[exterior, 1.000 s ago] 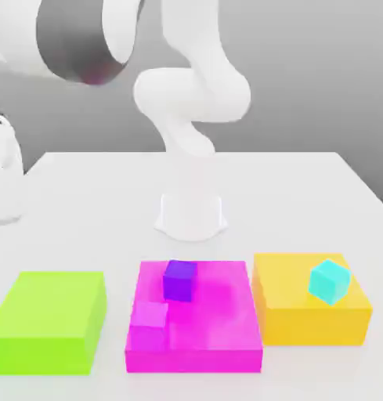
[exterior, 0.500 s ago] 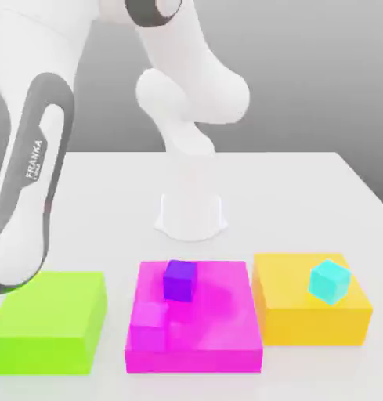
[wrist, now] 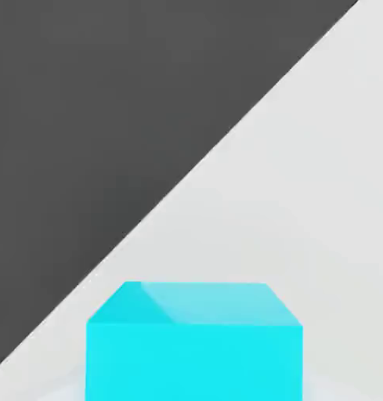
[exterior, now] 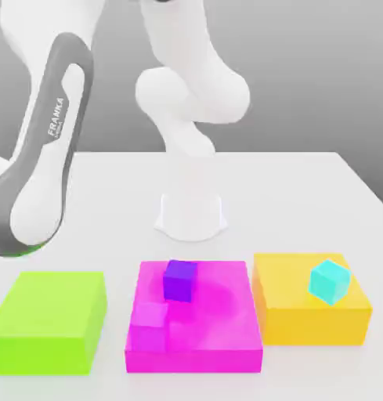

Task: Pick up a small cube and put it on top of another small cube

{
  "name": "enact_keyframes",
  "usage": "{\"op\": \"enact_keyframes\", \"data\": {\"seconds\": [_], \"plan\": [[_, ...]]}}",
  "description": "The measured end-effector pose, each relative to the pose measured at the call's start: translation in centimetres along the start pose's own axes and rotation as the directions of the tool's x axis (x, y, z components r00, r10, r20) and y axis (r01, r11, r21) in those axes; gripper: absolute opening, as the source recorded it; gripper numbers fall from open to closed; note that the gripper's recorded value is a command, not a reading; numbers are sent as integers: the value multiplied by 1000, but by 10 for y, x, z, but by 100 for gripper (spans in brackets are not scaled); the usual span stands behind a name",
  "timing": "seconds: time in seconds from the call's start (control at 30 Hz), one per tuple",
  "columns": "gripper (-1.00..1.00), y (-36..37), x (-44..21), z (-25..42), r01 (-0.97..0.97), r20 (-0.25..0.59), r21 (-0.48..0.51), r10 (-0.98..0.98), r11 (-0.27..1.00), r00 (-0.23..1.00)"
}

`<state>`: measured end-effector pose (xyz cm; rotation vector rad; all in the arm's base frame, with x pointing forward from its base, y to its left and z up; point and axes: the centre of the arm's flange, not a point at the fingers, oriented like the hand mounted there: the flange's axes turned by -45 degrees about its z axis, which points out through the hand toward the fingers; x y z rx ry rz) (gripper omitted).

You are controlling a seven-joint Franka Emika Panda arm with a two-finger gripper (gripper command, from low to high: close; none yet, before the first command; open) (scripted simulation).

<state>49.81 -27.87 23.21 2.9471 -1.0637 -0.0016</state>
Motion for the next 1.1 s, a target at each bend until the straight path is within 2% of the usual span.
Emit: {"op": "enact_keyframes", "data": {"seconds": [0.23, 0.6, 0.8, 1.0, 1.03, 1.1], "plan": [[-100, -50, -83, -45, 241, -2, -8, -241, 971, 971], [-100, -83, -228, -75, 585, -2, -1, -585, 811, 811], [-100, -83, -301, -66, 734, -5, 9, -734, 679, 679], [-100, -83, -307, -13, 748, -5, 8, -748, 664, 664], [100, -83, -308, -6, 748, -5, 7, -748, 664, 664], [100, -83, -308, -6, 748, -5, 7, -748, 664, 664]]}}
